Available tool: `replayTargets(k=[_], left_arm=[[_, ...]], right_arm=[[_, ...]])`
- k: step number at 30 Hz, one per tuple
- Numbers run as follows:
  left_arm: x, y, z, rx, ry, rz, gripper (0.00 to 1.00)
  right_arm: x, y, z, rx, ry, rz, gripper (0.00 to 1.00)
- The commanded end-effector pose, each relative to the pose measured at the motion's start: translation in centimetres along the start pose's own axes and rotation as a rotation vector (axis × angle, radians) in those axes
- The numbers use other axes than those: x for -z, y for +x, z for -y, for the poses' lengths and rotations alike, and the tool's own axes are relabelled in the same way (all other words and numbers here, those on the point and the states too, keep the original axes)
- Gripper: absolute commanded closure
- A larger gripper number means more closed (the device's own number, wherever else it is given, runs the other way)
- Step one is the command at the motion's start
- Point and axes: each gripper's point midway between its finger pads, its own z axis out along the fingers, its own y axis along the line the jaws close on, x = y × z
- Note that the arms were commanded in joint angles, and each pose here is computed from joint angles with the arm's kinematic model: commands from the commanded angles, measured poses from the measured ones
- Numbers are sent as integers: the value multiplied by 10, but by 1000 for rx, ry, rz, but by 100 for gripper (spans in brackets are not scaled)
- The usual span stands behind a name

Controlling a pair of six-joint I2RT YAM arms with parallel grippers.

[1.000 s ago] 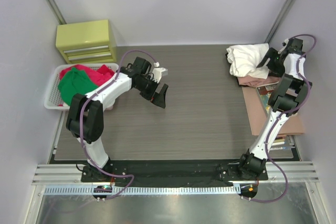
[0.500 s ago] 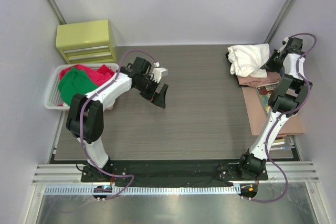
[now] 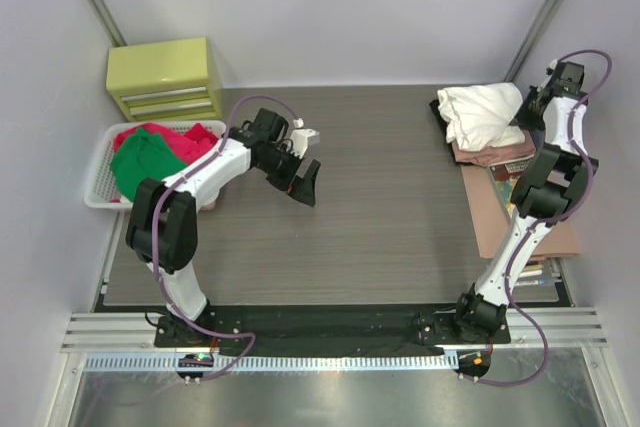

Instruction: Fold and stack the t-shirts

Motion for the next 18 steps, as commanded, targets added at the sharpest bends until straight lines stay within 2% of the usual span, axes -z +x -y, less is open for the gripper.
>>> replayTargets(k=[1, 9, 11, 12, 13, 15, 16, 18], left_arm=[[10, -12, 3, -32, 4, 43, 0], [12, -13, 3, -35, -6, 46, 0], [12, -14, 3, -38, -4, 47, 0], [11, -13, 2, -34, -5, 45, 0], [11, -13, 2, -31, -3, 43, 0], [11, -14, 3, -37, -2, 45, 0], [10, -13, 3, -35, -3, 42, 0], [10, -13, 3, -34, -1, 41, 0]], right_arm=[[38, -57, 14, 44, 90, 175, 99], [17, -49, 29, 59, 145, 146, 99], [13, -44, 28, 65, 133, 130, 94], [12, -42, 28, 69, 131, 127, 68], [12, -39, 26, 81, 119, 117, 54], [14, -34, 24, 94, 100, 105, 31], [13, -24, 23, 98, 91, 85, 29], [28, -34, 20, 109, 87, 142, 23]])
